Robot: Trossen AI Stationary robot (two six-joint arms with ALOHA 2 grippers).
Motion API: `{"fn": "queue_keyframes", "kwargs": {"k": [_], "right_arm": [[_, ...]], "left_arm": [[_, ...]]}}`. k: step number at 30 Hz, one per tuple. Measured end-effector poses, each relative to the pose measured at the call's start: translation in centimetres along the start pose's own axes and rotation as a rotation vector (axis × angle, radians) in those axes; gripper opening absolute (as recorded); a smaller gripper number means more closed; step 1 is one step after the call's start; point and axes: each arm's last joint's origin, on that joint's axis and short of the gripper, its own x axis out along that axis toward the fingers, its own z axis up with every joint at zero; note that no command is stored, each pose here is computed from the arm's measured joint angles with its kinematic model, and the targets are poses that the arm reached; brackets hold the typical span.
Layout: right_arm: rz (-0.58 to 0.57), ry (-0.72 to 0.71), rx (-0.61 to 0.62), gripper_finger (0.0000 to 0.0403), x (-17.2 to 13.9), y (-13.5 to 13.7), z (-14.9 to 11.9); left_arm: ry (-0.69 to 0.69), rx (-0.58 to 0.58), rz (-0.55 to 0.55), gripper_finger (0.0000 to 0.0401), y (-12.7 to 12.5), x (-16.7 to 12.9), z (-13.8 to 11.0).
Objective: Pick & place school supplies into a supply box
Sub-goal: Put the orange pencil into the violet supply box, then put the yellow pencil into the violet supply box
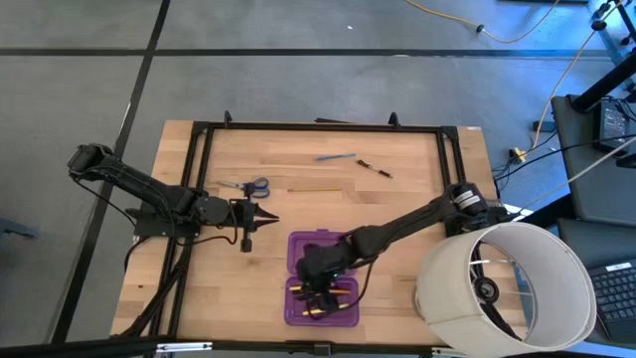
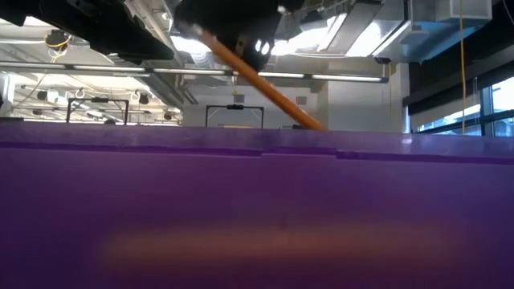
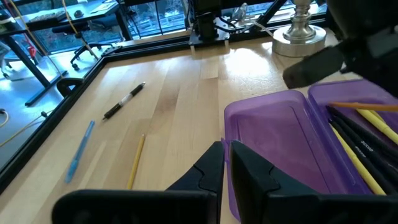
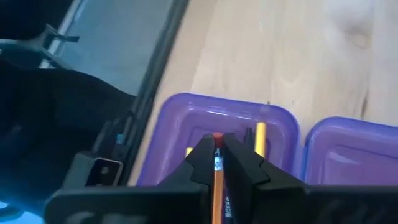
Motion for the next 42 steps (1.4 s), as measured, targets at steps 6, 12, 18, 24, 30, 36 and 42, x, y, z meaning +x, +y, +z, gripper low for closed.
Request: {"fn": "queue_keyframes", "kwargs": {"k": [6,12,18,24,30,36,42], "right_arm": [[-0.012,0.034,0.007,0.0028,1.5,-0.5,-0.8],[-0.022,0.063,0.013,0.0028,2.8,-1.0,-1.6],[-0.029,0.086,0.017,0.0028,4.0,-1.4,-2.3],[-0.034,0.099,0.019,0.0027,4.5,-1.6,-2.6],[-0.036,0.101,0.02,0.0027,4.5,-1.7,-2.6],[-0.048,0.095,0.058,0.0027,2.8,-2.1,-1.8],[-0.122,0.194,0.024,0.0028,-0.5,-2.2,-1.7]], "left_arm": [[0.0,0.0,0.0,0.0022,0.0,0.0,0.0],[0.0,0.0,0.0,0.002,0.0,0.0,0.0],[0.0,0.0,0.0,0.002,0.0,0.0,0.0],[0.001,0.0,0.0,0.0022,0.0,0.0,0.0],[0.001,0.0,0.0,0.002,0.0,0.0,0.0],[0.0,-0.007,0.0,0.0021,0.0,0.0,0.0],[-0.001,-0.056,0.0,0.002,0.0,0.0,0.0]]}}
